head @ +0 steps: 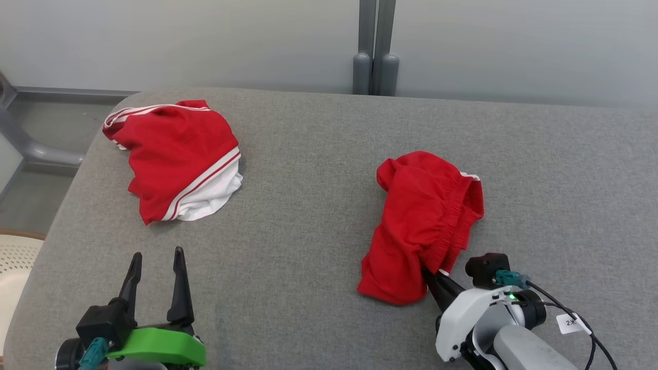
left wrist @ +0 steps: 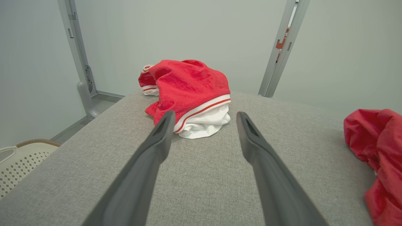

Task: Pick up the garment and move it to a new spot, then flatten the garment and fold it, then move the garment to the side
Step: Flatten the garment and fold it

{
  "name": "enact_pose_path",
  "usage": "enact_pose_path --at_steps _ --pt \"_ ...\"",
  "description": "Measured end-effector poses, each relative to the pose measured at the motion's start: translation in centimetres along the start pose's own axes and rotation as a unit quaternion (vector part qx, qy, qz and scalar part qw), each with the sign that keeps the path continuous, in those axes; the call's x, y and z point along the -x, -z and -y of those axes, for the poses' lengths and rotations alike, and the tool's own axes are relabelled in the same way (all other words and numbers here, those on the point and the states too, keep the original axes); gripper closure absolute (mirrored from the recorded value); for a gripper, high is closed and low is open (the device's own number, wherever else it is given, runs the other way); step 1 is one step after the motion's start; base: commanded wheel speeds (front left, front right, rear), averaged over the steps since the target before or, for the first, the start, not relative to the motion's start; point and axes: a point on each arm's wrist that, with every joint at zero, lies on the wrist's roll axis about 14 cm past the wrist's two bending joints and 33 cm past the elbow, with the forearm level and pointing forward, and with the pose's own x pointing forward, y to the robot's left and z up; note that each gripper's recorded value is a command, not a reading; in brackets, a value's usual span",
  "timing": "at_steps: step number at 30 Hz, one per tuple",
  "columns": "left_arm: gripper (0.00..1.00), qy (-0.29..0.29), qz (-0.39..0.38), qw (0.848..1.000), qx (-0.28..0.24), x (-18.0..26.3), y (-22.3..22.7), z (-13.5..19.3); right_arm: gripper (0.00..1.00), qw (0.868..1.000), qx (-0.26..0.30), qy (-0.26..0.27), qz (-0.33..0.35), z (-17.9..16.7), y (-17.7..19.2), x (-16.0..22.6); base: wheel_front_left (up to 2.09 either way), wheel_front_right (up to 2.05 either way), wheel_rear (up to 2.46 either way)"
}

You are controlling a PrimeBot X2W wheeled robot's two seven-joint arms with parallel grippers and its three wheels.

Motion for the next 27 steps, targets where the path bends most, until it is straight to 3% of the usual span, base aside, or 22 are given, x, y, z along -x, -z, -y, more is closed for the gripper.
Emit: enact_pose_path --at_steps 7,16,21,27 --pt "0.00 0.015 0.005 1.000 0.005 -0.2 -0.2 1.0 1.00 0.997 -0.010 0.002 0.079 0.3 -4.6 0.9 0.00 0.00 0.00" --pt "0.00 0.058 -0.004 0.998 0.012 -1.7 0.4 4.0 1.00 0.983 0.006 0.111 0.143 9.6 -9.5 5.4 0.00 0.00 0.00" --pt "0.00 0.082 -0.016 0.996 0.014 -2.7 1.2 5.7 1.00 0.973 -0.002 0.177 0.145 14.3 -9.6 8.2 0.00 0.00 0.00" --pt "0.00 0.106 -0.029 0.994 0.016 -4.2 2.2 7.4 1.00 0.962 -0.023 0.251 0.107 19.1 -6.4 10.7 0.00 0.00 0.00"
